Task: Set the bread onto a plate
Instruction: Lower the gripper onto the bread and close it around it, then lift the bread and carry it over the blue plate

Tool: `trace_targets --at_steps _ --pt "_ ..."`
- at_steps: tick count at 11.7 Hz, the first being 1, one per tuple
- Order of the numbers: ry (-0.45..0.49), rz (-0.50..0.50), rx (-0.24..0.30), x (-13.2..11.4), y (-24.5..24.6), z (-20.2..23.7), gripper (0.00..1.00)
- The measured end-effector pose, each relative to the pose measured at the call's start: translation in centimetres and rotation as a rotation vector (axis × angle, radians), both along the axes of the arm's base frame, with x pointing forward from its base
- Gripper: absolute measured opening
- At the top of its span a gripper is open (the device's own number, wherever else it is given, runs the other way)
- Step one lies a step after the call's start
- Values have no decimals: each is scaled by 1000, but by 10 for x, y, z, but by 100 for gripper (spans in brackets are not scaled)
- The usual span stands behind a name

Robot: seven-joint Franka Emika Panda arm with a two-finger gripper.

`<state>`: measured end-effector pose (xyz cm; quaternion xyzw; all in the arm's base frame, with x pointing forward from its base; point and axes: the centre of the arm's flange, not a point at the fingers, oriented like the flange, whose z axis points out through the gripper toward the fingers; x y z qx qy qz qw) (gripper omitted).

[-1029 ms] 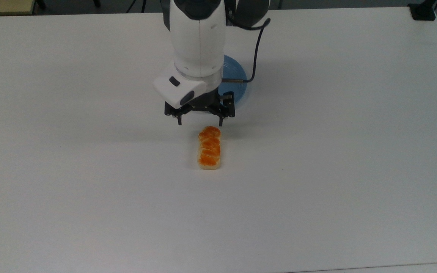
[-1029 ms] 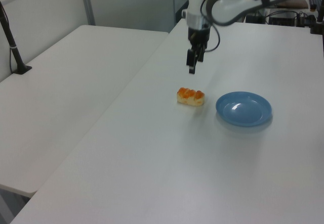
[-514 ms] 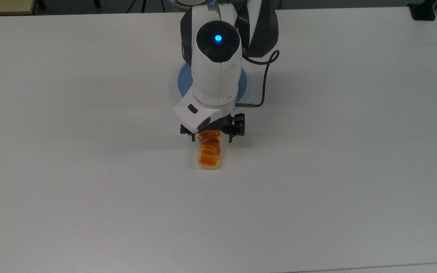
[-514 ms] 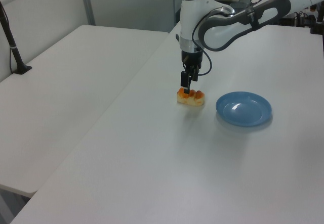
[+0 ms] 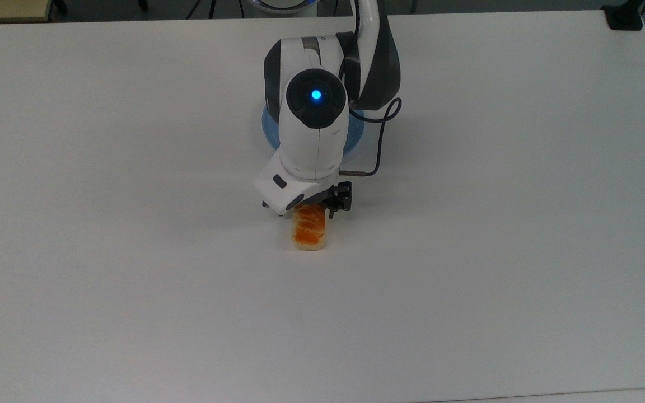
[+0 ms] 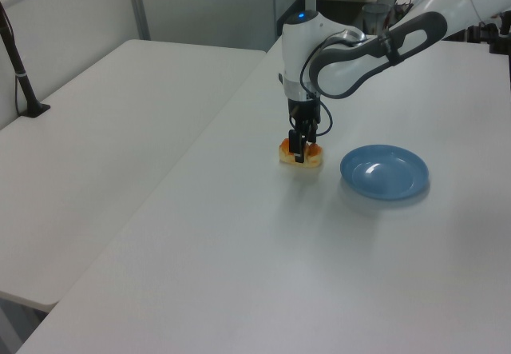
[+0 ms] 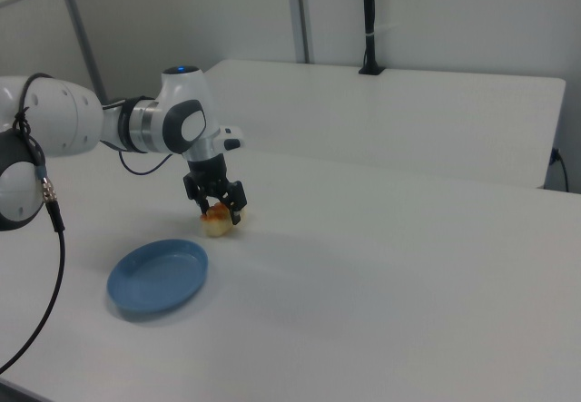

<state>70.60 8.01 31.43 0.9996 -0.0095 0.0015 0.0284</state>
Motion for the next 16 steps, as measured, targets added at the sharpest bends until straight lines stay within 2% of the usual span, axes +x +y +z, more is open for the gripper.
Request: trace_targets --at_steps 1,2,4,6,10,13,16 --pt "-5 -15 0 1 0 -5 89" --pt "-19 -30 2 3 0 -6 79" --pt "-43 -55 6 6 1 -6 66" --pt "-48 -59 7 6 1 -4 59" --pt "-76 -59 11 11 1 11 53" --pt "-111 -61 17 10 0 37 54" --pt "-117 -58 20 -10 -8 63 54"
